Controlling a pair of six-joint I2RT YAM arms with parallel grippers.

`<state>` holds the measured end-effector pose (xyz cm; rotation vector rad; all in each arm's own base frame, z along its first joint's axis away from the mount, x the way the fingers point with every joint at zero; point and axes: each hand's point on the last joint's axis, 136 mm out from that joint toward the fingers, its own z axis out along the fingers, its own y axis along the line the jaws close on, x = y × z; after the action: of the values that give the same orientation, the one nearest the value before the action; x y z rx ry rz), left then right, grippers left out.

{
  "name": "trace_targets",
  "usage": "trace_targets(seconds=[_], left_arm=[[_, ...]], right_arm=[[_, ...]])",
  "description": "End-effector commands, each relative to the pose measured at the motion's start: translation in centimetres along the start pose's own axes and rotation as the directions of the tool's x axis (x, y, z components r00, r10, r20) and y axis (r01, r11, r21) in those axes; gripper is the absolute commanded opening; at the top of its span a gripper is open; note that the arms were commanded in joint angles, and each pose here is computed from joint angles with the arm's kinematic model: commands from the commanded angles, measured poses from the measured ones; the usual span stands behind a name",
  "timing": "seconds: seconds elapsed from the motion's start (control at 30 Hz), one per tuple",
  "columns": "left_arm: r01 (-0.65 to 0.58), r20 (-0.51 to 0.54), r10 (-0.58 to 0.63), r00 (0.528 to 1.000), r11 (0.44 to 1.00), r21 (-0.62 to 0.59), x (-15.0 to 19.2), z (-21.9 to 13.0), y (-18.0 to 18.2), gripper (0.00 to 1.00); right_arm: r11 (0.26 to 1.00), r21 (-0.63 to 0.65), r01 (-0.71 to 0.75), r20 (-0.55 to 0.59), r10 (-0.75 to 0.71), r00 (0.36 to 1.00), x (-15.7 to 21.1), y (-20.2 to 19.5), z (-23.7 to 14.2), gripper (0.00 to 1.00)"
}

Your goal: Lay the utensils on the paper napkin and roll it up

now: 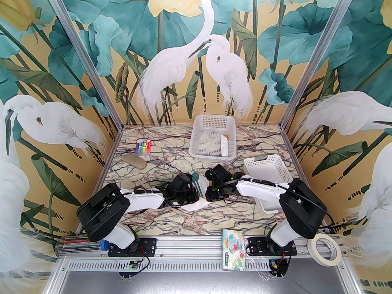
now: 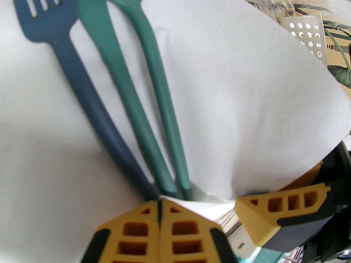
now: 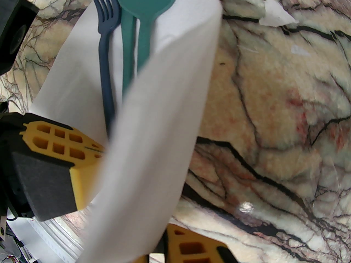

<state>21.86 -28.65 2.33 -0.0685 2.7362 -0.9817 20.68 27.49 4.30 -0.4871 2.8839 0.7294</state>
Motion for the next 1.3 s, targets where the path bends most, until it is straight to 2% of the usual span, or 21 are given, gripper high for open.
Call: trace_targets(seconds=[0.0, 0.53, 0.77, 1.27], left_arm=[[0.028, -0.022, -0.029, 0.999, 0.999, -0.045, 0.4, 0.5, 1.2, 0.00], [0.040, -0.028, -0.042, 0.999, 0.998, -0.048, 0.5, 0.7, 1.4, 0.00], [0.051, -0.025, -0.053, 0.998, 0.997, -0.053, 0.6, 0.7, 1.6, 0.00], [0.071, -0.017, -0.072, 0.997, 0.996, -0.055, 0.8, 0.7, 2.1, 0.01]], right_arm=[[0.997, -0.075, 0.006, 0.029, -0.004, 1.000, -1.1, 2.1, -0.7, 0.18], [0.991, -0.133, 0.000, -0.003, -0.001, 1.000, -0.6, 4.1, 1.1, 0.17], [0.985, -0.166, -0.038, -0.019, 0.035, 0.999, -0.3, 4.2, 2.1, 0.17], [0.985, -0.156, -0.075, -0.073, 0.065, 0.995, 1.0, 3.3, 4.4, 0.17]])
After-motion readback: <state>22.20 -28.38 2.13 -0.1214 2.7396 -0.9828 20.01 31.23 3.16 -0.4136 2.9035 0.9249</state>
